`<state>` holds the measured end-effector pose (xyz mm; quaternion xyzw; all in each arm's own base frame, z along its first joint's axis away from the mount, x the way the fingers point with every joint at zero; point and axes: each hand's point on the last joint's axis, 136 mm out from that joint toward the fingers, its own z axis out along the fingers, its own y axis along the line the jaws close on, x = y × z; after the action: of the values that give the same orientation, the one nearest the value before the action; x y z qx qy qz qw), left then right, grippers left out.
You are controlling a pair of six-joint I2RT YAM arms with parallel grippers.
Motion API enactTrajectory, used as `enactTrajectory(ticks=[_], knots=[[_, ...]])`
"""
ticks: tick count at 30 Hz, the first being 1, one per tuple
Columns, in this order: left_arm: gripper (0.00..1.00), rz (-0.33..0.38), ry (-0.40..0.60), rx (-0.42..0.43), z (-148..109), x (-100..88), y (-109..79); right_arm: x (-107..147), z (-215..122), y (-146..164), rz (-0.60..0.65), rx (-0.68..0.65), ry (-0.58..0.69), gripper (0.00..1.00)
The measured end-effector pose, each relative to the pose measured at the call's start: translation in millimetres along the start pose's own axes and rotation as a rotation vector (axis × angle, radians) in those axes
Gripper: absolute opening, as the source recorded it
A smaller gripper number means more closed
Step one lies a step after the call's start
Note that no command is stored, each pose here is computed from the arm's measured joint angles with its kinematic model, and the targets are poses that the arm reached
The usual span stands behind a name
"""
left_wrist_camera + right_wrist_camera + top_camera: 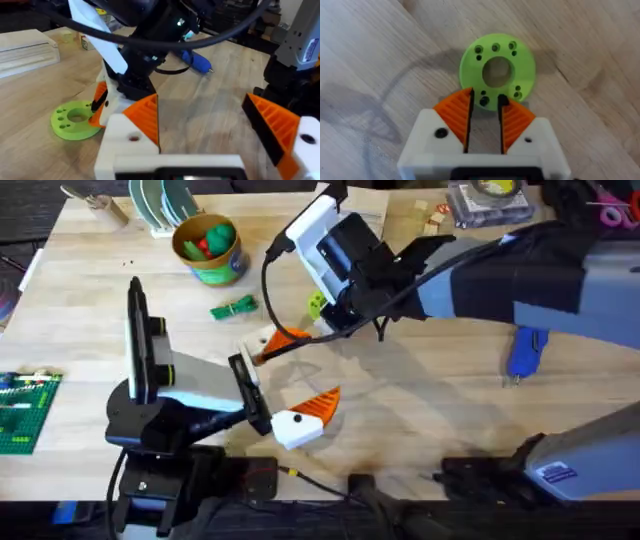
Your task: Pick up the gripper from the table and insert it into the empty holder that is missing its gripper. Then pick up a screw, insert it into the mounting hole, and use the screwdriver to tighten it. Finally, clean up the table by picking up the vegetable and placing it into the bucket.
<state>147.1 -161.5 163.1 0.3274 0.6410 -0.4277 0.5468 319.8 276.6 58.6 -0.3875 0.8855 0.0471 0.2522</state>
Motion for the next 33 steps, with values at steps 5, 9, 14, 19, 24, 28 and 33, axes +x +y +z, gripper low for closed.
enactTrajectory(ticks=[5,9,14,19,24,28,33], knots=[[0.993,0.000,0.000,0.000,0.0,0.0,0.0,-0.1,0.0,-0.7,0.000,0.004,0.000,0.261],[0.993,0.000,0.000,0.000,0.0,0.0,0.0,-0.2,0.0,-1.2,0.000,0.007,0.000,0.226],[0.993,0.000,0.000,0.000,0.0,0.0,0.0,-0.4,-0.1,-1.3,-0.004,0.007,-0.001,0.169],[0.993,0.000,0.000,0.000,0.0,0.0,0.0,-1.6,-0.3,-1.4,-0.008,0.008,-0.005,0.065],[0.993,0.000,0.000,0.000,0.0,0.0,0.0,-1.9,-0.4,-1.5,-0.011,0.008,-0.005,0.011],[0.993,0.000,0.000,0.000,0.0,0.0,0.0,-1.9,-0.4,-1.5,-0.011,0.008,-0.006,0.008],[0.994,0.000,0.000,0.000,0.0,0.0,0.0,-1.7,-0.4,-1.5,-0.011,0.008,-0.005,0.007]])
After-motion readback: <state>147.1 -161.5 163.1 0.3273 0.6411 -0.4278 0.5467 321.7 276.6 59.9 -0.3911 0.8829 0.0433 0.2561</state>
